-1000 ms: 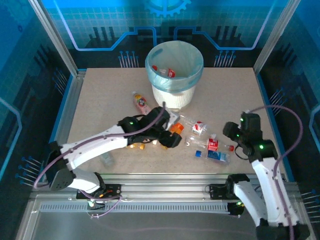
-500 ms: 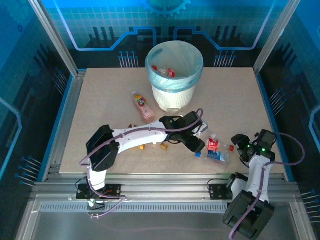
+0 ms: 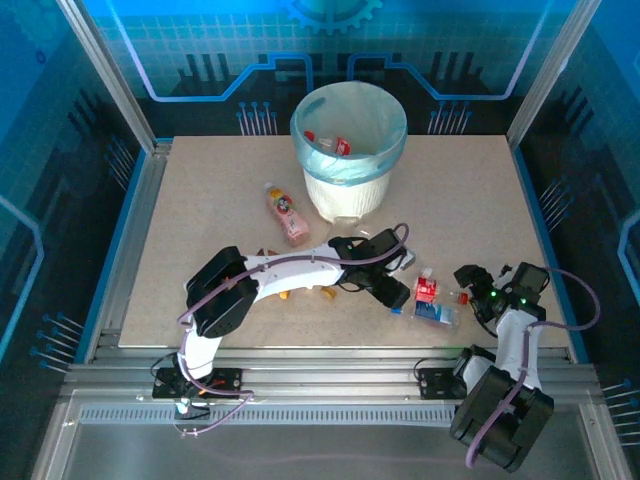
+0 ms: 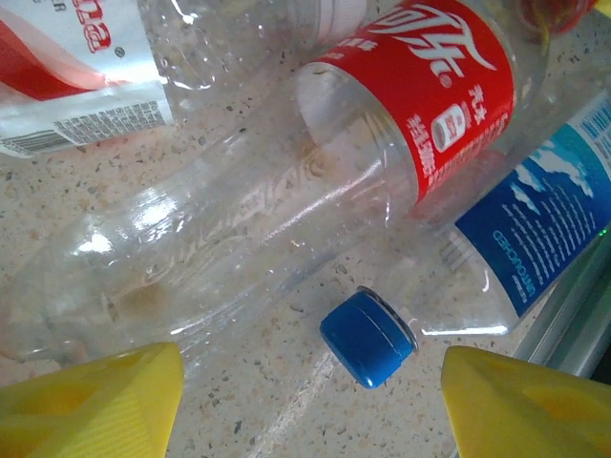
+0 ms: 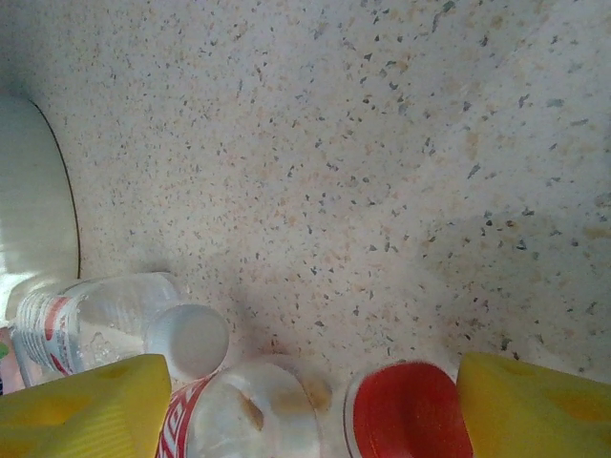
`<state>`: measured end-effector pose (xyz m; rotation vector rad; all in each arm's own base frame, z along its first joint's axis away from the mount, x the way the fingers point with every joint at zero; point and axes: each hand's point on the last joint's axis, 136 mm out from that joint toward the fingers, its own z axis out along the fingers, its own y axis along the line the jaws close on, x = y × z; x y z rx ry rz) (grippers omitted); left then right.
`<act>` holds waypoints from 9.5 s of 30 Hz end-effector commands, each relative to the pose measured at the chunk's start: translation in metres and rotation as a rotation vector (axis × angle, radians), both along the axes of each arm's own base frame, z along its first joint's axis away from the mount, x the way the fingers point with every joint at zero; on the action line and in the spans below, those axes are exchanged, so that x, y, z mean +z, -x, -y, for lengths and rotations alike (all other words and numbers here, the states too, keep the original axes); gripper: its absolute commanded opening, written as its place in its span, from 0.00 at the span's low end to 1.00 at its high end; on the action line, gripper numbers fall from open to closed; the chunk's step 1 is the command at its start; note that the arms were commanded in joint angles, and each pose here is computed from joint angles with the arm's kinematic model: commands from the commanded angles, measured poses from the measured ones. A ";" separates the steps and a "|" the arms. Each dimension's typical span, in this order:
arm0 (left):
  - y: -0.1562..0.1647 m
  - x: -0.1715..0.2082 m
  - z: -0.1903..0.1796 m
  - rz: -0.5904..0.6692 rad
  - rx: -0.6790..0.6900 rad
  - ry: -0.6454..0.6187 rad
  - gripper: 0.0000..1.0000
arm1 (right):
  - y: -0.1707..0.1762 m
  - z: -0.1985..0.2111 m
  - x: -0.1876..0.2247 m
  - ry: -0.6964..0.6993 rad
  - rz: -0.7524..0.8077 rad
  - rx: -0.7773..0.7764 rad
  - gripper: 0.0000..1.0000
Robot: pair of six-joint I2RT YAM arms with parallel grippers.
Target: Put the plastic bottles in the bin
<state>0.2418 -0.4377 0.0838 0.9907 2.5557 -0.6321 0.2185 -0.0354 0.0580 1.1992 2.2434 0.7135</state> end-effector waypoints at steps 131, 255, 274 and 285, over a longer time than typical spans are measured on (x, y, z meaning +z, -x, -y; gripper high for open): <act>-0.057 0.331 -0.253 0.589 0.488 0.349 0.79 | -0.057 -0.165 0.477 0.525 0.979 0.304 0.00; -0.070 0.080 -0.017 0.173 0.033 0.016 0.76 | -0.045 -0.061 0.019 0.068 0.093 0.165 0.69; -0.132 0.022 -0.006 0.028 0.145 0.058 0.76 | -0.065 -0.058 0.000 -0.128 0.129 -0.041 0.70; -0.125 -0.005 -0.014 -0.017 0.174 0.023 0.76 | -0.064 -0.054 -0.006 -0.218 0.116 -0.173 0.69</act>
